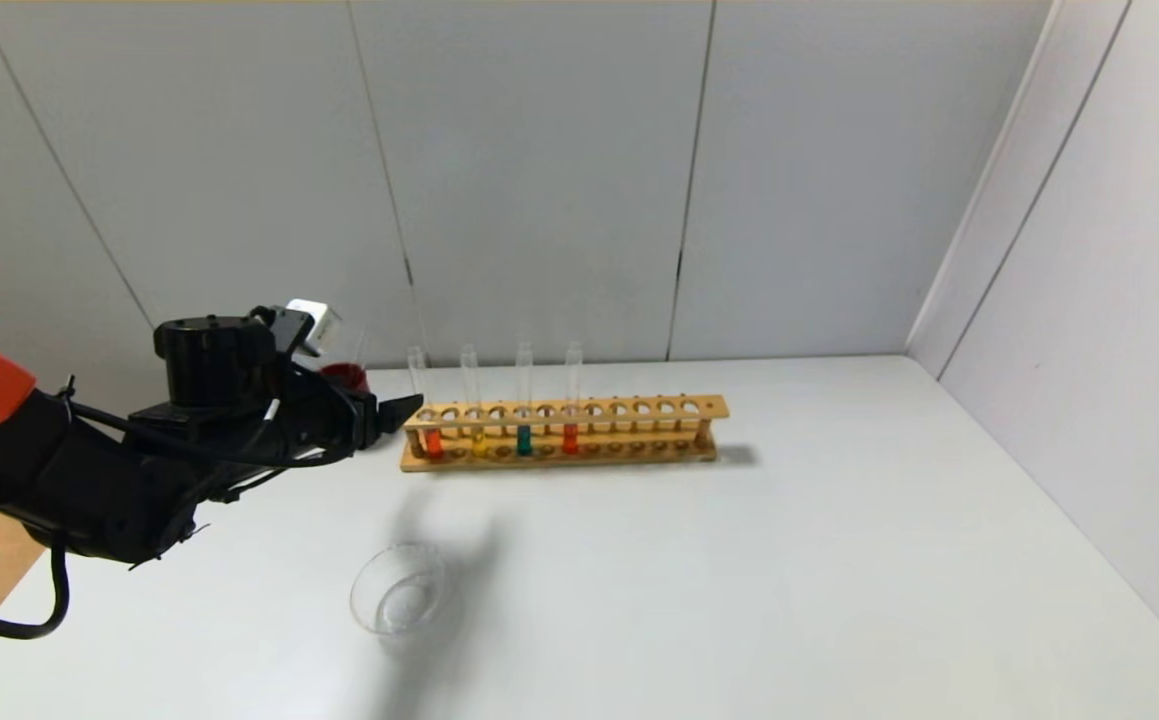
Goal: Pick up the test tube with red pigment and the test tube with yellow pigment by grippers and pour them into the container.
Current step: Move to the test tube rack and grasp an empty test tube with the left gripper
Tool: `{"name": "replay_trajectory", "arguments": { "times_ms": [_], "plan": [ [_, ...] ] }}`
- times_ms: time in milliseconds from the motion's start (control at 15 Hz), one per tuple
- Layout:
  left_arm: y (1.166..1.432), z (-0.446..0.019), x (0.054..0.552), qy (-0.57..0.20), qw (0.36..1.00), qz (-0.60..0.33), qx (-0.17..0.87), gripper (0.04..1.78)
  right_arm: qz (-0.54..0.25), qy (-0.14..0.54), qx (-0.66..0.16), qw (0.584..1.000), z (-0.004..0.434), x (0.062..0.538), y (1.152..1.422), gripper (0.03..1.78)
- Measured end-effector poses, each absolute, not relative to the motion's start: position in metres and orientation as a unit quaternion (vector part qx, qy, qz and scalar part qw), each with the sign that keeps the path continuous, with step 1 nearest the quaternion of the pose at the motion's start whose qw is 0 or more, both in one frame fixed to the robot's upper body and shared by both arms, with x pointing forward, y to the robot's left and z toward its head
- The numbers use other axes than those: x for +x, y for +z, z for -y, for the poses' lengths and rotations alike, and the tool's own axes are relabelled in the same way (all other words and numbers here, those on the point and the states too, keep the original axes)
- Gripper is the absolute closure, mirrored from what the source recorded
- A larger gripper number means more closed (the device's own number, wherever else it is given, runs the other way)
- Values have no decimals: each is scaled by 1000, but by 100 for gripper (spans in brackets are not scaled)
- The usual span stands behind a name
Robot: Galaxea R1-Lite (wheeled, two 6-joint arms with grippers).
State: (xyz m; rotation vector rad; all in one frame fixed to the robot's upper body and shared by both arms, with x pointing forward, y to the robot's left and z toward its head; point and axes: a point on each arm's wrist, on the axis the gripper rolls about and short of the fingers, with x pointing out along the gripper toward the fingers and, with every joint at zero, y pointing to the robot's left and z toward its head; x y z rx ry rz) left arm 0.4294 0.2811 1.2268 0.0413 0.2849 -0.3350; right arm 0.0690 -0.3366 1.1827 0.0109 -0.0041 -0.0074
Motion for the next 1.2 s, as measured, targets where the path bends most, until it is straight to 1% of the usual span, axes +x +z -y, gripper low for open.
{"name": "replay_trajectory", "arguments": {
  "times_ms": [400,733,1200],
  "plan": [
    [1222,-275,443,-173,974,-140,34,7,2,-4,5,1000,337,69,1183,6],
    [1212,-272,462,-176,972,-149,34,7,2,-4,5,1000,337,69,1183,6],
    [1206,-269,479,-179,972,-148,28,7,2,-4,5,1000,337,69,1183,6]
  ]
}}
